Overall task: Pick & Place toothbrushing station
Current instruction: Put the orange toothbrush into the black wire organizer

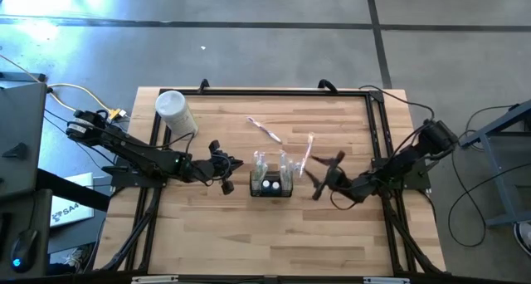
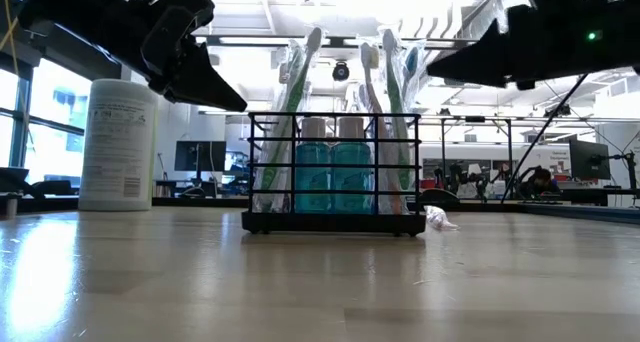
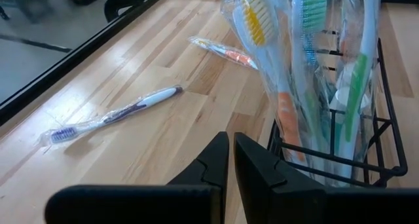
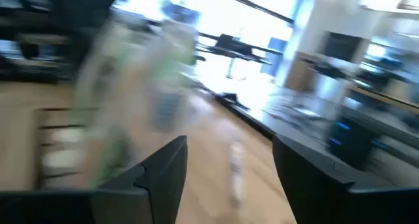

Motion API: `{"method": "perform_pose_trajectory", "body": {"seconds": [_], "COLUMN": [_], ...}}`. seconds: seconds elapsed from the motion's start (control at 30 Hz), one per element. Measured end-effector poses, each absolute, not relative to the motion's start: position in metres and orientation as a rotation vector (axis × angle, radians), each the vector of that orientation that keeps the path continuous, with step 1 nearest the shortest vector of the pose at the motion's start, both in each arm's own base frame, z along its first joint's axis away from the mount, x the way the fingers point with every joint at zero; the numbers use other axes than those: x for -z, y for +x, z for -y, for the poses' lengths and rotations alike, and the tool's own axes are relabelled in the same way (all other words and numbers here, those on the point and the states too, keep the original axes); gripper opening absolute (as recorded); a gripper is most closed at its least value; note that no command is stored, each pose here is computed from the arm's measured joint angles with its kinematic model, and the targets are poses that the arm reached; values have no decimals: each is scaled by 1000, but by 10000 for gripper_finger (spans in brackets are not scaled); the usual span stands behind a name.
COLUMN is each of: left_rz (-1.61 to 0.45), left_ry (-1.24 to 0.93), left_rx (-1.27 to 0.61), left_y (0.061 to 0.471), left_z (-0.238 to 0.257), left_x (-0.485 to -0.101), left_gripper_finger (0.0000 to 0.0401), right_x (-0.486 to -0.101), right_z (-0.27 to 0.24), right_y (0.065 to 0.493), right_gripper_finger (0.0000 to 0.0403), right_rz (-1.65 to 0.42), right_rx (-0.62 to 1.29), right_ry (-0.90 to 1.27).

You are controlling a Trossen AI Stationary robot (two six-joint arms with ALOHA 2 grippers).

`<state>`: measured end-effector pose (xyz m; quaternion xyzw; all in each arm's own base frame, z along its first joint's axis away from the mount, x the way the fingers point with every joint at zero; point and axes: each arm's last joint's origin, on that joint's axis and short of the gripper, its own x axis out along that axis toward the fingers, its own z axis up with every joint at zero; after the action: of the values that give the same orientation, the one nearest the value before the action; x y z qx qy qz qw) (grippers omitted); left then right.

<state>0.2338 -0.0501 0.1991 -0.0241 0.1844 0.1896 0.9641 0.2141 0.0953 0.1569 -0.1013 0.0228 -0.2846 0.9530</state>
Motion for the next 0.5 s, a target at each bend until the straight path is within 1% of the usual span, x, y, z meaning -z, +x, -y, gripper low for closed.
{"method": "perform_pose_trajectory", "body": {"seconds": [0.1, 0.23, 0.37, 0.5], "left_rz": [-378, -382, -381, -381], "left_ry": [-46, -44, -45, -52], "left_rx": [-384, -385, -385, -386], "left_y": [234, 233, 233, 233], "left_z": [50, 50, 50, 50], "left_x": [-199, -198, -198, -198], "left_gripper_finger": [22, 22, 22, 22], "right_x": [-159, -170, -184, -187], "right_z": [-92, -88, -85, -83], "right_y": [211, 206, 200, 198], "right_gripper_finger": [216, 216, 216, 216], "right_rz": [-43, 44, 95, 100], "right_rx": [704, 825, 865, 865], "right_ry": [-149, 51, 138, 154]}}
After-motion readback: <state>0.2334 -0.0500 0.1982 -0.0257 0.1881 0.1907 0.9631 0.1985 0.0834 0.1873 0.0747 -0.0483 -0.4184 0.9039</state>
